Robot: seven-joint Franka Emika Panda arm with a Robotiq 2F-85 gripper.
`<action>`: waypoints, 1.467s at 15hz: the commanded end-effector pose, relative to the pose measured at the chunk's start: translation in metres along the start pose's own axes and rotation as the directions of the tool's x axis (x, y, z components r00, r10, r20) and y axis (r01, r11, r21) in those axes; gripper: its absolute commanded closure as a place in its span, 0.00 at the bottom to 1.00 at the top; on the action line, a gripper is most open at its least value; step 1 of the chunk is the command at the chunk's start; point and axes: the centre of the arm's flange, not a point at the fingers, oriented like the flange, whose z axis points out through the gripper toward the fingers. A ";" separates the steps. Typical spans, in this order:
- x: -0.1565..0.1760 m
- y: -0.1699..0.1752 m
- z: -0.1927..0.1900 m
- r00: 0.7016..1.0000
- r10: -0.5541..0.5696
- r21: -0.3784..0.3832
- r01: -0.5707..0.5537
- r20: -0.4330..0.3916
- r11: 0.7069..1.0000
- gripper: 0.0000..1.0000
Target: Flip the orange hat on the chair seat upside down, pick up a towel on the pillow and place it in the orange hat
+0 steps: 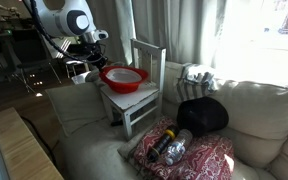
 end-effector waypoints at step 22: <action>0.048 0.133 -0.168 0.981 0.037 -0.123 -0.061 -0.188 0.990 0.00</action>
